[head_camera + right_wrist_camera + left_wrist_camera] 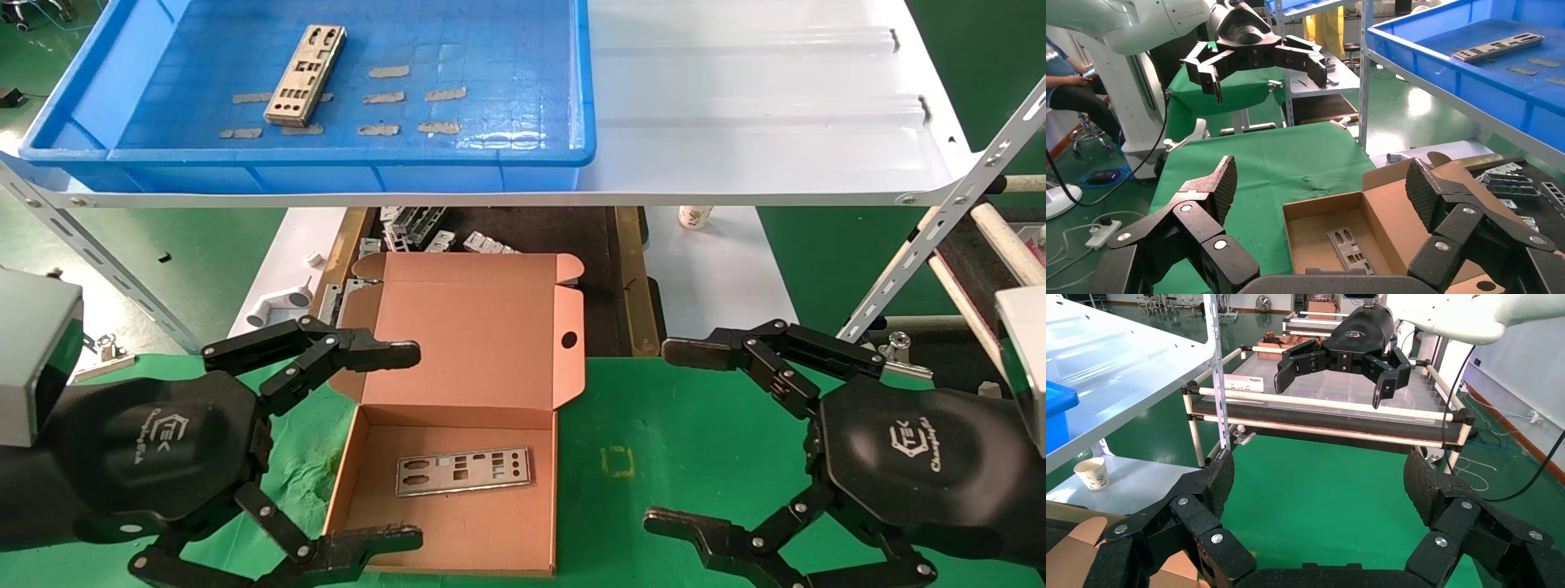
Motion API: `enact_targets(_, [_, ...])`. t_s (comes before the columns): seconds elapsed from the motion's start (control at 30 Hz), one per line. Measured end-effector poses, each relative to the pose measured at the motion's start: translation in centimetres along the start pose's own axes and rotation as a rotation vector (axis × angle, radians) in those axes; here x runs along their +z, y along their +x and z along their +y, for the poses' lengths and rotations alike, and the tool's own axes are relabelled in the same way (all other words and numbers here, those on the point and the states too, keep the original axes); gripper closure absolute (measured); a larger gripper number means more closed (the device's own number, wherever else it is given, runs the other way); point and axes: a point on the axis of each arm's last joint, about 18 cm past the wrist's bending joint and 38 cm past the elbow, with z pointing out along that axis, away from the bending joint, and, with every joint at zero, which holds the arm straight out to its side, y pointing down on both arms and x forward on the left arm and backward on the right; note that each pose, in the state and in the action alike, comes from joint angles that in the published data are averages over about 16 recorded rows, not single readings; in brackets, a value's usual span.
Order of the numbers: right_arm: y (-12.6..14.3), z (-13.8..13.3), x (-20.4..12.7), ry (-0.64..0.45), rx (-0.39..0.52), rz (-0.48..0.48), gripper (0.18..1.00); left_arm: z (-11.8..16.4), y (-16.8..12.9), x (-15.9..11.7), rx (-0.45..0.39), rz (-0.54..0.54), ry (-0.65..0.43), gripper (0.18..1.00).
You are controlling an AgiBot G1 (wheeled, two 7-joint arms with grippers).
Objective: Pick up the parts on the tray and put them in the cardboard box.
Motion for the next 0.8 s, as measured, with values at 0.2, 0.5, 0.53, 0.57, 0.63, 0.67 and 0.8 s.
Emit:
enact_targets(0.2, [0.0,0.0,0.0,0.0,0.0,0.0,0.178,0.03,-0.03,0.01,0.0,-0.001,0.0,0.184])
enact_targets(0.5, [0.0,0.0,0.0,0.0,0.0,0.0,0.178,0.05,-0.05,0.02,0.0,-0.001,-0.001,0.184])
enact_targets(0.53, [0.0,0.0,0.0,0.0,0.0,0.0,0.178,0.05,-0.05,0.02,0.0,-0.001,-0.001,0.184])
enact_targets(0.57, [0.0,0.0,0.0,0.0,0.0,0.0,0.178,0.05,-0.06,0.02,0.0,-0.001,-0.001,0.184])
enact_targets(0.63, [0.0,0.0,0.0,0.0,0.0,0.0,0.178,0.06,-0.06,0.02,0.0,-0.001,-0.001,0.184])
enact_targets(0.67, [0.0,0.0,0.0,0.0,0.0,0.0,0.178,0.06,-0.06,0.02,0.0,-0.001,-0.001,0.184])
enact_targets(0.8, [0.0,0.0,0.0,0.0,0.0,0.0,0.178,0.06,-0.07,0.03,0.0,-0.001,-0.001,0.184])
